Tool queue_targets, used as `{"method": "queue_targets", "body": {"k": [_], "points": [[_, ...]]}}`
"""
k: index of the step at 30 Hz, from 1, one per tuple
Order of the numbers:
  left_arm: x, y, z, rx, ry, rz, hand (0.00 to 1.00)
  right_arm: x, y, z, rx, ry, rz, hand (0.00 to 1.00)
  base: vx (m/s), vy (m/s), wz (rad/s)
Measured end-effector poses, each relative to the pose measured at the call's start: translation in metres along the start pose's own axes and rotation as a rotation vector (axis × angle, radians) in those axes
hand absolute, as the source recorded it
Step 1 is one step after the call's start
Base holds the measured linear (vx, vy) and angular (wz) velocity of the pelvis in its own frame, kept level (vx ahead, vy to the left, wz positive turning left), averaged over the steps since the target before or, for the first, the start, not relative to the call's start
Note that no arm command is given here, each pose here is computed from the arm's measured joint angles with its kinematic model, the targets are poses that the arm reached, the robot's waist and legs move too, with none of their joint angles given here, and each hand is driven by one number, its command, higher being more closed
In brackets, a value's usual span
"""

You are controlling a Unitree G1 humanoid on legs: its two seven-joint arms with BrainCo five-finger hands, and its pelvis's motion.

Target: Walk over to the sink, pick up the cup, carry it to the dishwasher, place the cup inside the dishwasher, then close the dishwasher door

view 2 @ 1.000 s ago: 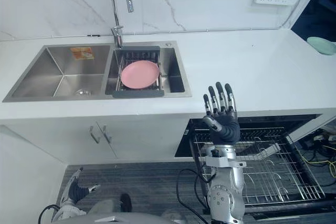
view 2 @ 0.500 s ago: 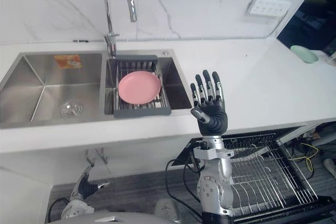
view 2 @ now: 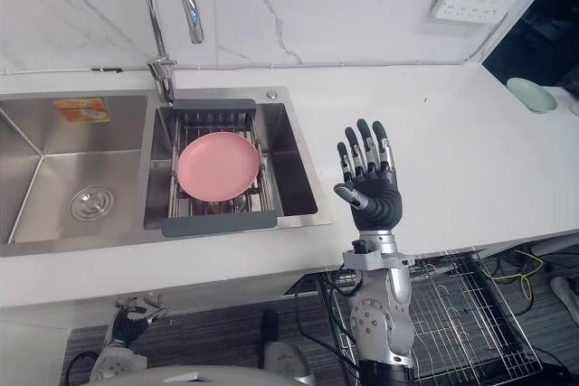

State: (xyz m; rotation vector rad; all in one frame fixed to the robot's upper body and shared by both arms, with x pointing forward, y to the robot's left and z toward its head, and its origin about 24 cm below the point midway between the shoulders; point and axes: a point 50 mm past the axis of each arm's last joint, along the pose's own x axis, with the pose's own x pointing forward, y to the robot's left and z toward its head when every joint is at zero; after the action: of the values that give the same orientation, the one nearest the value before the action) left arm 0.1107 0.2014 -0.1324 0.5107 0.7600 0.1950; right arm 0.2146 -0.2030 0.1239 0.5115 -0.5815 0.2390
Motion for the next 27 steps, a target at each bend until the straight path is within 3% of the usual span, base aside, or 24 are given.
{"method": "queue_targets", "body": {"k": [6, 9, 11, 14, 20, 21, 27], "points": [[0.0, 0.006, -0.027, -0.249, 0.21, -0.005, 0.0, 0.005, 0.008, 0.005, -0.056, 0.017, 0.043, 0.0, -0.01, -0.008, 0.14], [-0.01, 0.006, -0.058, -0.336, 0.398, -0.032, 0.0, 0.007, 0.007, 0.005, -0.233, 0.089, 0.055, 0.0, 0.01, -0.02, 0.31], [-0.019, 0.001, -0.072, -0.37, 0.495, -0.071, 0.0, 0.012, 0.008, 0.006, -0.453, 0.145, 0.091, 0.0, 0.06, -0.018, 0.23], [-0.025, 0.001, -0.081, -0.382, 0.551, -0.078, 0.0, 0.025, 0.013, 0.006, -0.735, 0.181, 0.158, 0.0, 0.05, 0.009, 0.08], [-0.021, 0.004, -0.079, -0.39, 0.548, -0.08, 0.0, 0.042, 0.031, -0.006, -1.091, 0.238, 0.369, 0.0, -0.02, 0.004, 0.04], [-0.021, 0.006, -0.081, -0.392, 0.566, -0.074, 0.0, 0.049, 0.039, -0.01, -1.219, 0.231, 0.44, 0.0, -0.06, -0.01, 0.04], [-0.023, 0.009, -0.086, -0.396, 0.606, -0.07, 0.0, 0.058, 0.05, -0.032, -1.455, 0.295, 0.634, 0.0, -0.05, -0.02, 0.08]]}}
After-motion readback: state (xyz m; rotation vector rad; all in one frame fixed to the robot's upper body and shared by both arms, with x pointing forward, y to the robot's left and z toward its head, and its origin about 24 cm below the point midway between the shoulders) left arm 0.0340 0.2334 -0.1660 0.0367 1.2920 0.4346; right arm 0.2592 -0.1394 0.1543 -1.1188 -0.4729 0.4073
